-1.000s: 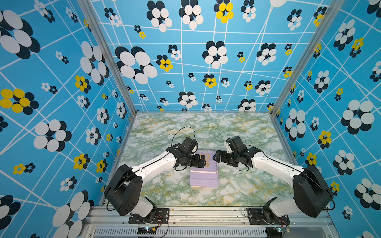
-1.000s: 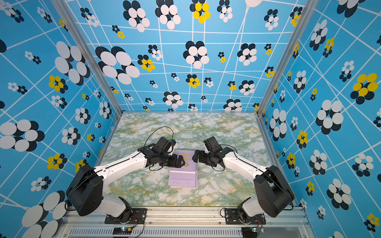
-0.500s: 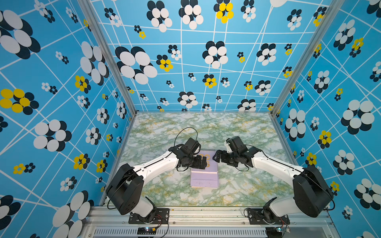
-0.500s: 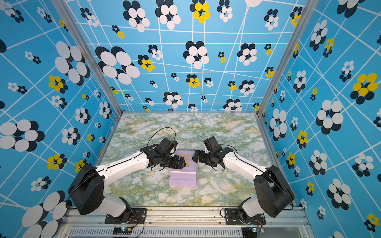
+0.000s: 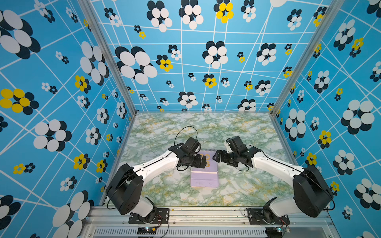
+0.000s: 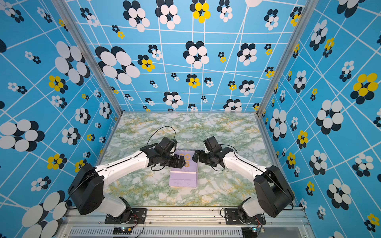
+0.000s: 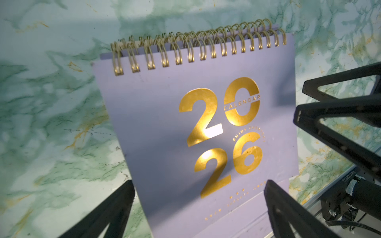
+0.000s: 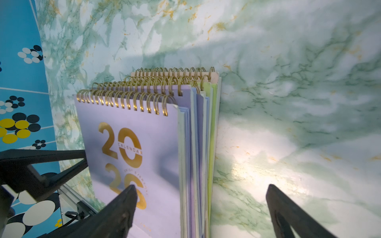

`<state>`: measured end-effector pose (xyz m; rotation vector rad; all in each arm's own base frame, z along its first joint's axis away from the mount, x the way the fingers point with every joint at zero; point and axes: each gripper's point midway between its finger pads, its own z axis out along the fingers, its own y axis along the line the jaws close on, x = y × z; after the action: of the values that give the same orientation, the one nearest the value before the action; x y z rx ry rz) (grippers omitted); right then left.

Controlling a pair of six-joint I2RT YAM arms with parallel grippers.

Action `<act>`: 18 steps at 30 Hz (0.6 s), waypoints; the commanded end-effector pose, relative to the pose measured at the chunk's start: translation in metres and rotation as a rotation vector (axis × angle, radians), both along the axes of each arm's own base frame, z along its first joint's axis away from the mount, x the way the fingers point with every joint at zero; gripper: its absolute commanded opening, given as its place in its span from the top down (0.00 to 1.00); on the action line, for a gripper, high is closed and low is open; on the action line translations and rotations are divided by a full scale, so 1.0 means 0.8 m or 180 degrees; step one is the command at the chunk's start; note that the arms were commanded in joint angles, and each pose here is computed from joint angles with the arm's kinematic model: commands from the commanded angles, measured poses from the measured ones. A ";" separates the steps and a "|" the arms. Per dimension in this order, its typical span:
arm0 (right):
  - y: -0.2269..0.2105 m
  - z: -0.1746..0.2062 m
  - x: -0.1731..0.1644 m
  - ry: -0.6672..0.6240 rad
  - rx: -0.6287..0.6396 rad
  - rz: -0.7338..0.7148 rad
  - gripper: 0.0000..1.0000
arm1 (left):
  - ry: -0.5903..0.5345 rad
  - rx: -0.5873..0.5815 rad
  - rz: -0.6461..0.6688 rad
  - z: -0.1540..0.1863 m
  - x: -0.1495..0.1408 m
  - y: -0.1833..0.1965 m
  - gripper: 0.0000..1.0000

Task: Stack the calendars
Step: Place the calendar at the calendar.

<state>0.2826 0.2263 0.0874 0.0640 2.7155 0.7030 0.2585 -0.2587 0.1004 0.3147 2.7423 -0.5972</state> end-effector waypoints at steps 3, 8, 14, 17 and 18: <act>0.000 0.001 -0.001 -0.0036 -0.0049 0.0026 0.01 | -0.0097 -0.0032 -0.0034 0.012 0.005 -0.007 0.01; -0.016 0.021 0.009 -0.0234 -0.0196 0.0015 0.01 | -0.0393 0.0055 0.0014 0.036 0.020 0.012 0.00; -0.061 0.067 0.044 -0.0691 -0.0299 -0.0153 0.01 | -0.1006 -0.0004 0.0353 0.088 0.069 0.074 0.00; -0.092 0.080 0.056 -0.0810 -0.0328 -0.0287 0.01 | -0.1226 -0.0074 0.0562 0.105 0.091 0.115 0.00; -0.104 0.084 0.059 -0.0848 -0.0374 -0.0339 0.01 | -0.1333 -0.0035 0.0603 0.110 0.097 0.128 0.00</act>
<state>0.3244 0.1644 0.1424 0.1007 2.5062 0.5659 0.3251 -0.1780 0.1807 0.1324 2.4071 -0.5012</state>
